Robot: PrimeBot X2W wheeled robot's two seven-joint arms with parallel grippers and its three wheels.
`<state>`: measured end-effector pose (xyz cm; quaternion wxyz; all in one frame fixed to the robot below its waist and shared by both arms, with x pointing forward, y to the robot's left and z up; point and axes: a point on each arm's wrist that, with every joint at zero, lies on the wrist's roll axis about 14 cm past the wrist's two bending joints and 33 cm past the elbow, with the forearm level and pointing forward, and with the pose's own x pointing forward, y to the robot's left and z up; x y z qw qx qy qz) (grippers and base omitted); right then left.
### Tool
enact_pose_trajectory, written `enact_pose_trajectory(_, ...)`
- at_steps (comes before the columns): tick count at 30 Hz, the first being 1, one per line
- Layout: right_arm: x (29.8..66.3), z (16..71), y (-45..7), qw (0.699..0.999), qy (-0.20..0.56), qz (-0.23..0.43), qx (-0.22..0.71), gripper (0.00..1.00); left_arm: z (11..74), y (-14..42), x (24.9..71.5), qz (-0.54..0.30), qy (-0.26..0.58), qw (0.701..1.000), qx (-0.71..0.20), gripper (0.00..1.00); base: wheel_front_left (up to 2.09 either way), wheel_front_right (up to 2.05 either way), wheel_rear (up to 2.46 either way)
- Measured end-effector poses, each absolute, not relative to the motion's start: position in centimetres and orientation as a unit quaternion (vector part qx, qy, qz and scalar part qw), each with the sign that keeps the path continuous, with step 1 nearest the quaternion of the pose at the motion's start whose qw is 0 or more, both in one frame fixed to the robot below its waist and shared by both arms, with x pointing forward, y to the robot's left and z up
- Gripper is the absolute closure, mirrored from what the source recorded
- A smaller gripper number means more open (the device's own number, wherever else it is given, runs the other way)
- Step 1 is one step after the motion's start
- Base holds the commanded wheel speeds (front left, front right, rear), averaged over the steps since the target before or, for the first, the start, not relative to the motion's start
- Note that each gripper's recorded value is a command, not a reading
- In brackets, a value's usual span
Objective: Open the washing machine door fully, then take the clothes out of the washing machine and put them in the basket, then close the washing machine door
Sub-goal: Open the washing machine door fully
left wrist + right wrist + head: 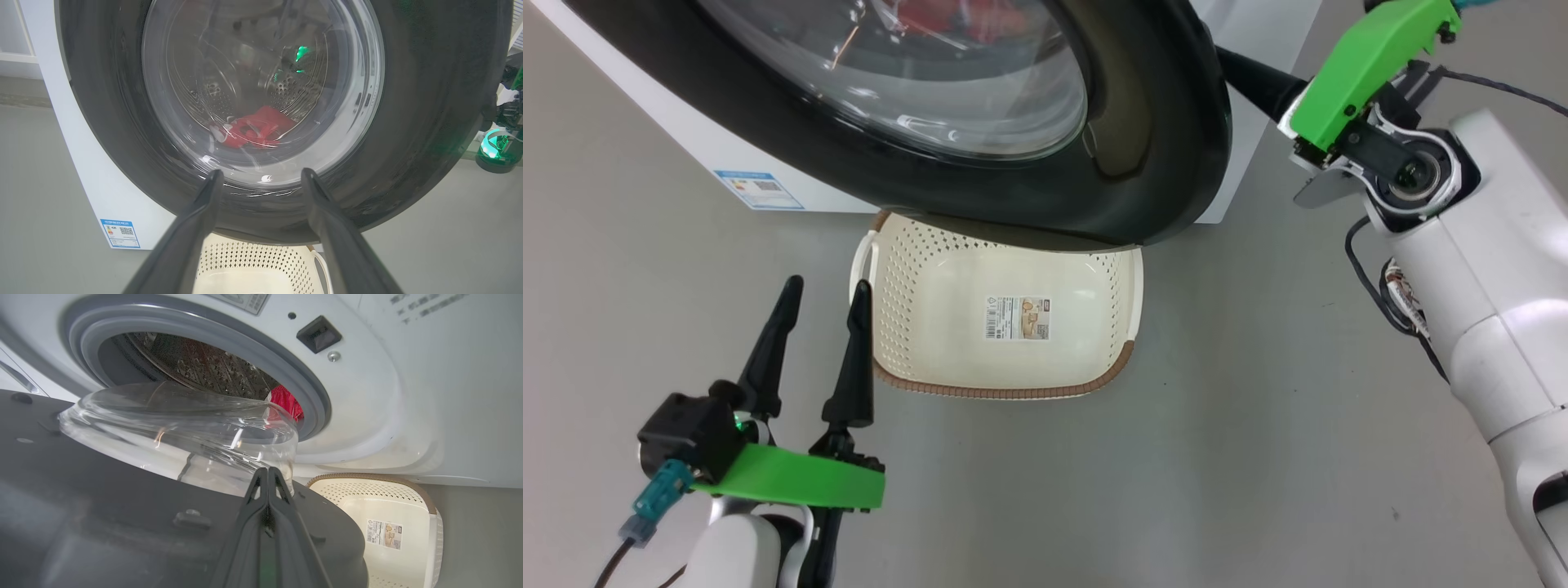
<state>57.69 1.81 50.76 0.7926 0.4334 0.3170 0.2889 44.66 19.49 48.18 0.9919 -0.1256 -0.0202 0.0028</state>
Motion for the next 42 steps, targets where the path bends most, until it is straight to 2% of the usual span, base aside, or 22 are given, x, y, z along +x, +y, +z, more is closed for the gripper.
enact_pose_trajectory(1, 57.9, 50.6, 1.4, 0.799, 0.309, 0.28, 0.434, 0.29, 48.2, 19.5, 44.7, 0.003, -0.02, 0.992, -0.126, 0.0, 0.0, 0.0, 0.0)
enact_pose_trajectory(4, 58.4, 50.1, 0.0, 0.819, 0.279, 0.249, 0.436, 0.04, 48.3, 19.4, 44.7, 0.001, -0.021, 0.992, -0.127, 0.0, 0.0, 0.0, 0.0)
enact_pose_trajectory(5, 58.6, 50.1, -0.6, 0.827, 0.265, 0.237, 0.436, 0.0, 48.3, 19.3, 44.7, 0.0, -0.021, 0.992, -0.127, 0.0, 0.0, 0.0, 0.0)
enact_pose_trajectory(8, 59.1, 50.1, -2.9, 0.856, 0.217, 0.204, 0.422, 0.0, 48.2, 19.1, 44.7, -0.001, -0.02, 0.991, -0.129, 0.0, 0.0, 0.0, 0.0)
enact_pose_trajectory(13, 58.5, 49.0, -6.4, 0.913, 0.154, 0.167, 0.338, 0.0, 48.4, 18.9, 44.6, -0.003, -0.023, 0.991, -0.131, 0.0, 0.0, 0.0, 0.0)
enact_pose_trajectory(19, 56.9, 48.3, -8.8, 0.955, 0.087, 0.153, 0.237, 0.0, 48.3, 18.7, 44.2, -0.004, -0.021, 0.991, -0.135, 0.0, 0.0, 0.0, 0.0)
enact_pose_trajectory(22, 56.3, 48.4, -10.1, 0.965, 0.074, 0.147, 0.205, 0.0, 48.3, 18.5, 44.0, -0.006, -0.019, 0.99, -0.137, 0.0, 0.0, 0.0, 0.0)
enact_pose_trajectory(25, 56.2, 50.3, -11.7, 0.975, 0.026, 0.141, 0.169, 0.0, 48.4, 18.3, 44.2, -0.01, -0.021, 0.99, -0.138, 0.0, 0.0, 0.0, 0.0)
enact_pose_trajectory(27, 54.8, 50.7, -12.4, 0.981, -0.005, 0.133, 0.141, 0.0, 48.6, 18.1, 44.2, -0.011, -0.023, 0.99, -0.139, 0.0, 0.0, 0.0, 0.0)
enact_pose_trajectory(32, 51.5, 49.6, -11.7, 0.984, -0.017, 0.126, 0.123, 0.0, 48.7, 18.1, 44.2, -0.012, -0.025, 0.99, -0.139, 0.0, 0.0, 0.0, 0.0)
enact_pose_trajectory(42, 48.3, 49.4, -12.6, 0.989, -0.037, 0.104, 0.098, 0.0, 48.4, 18.1, 44.3, -0.012, -0.022, 0.99, -0.137, 0.0, 0.0, 0.0, 0.0)
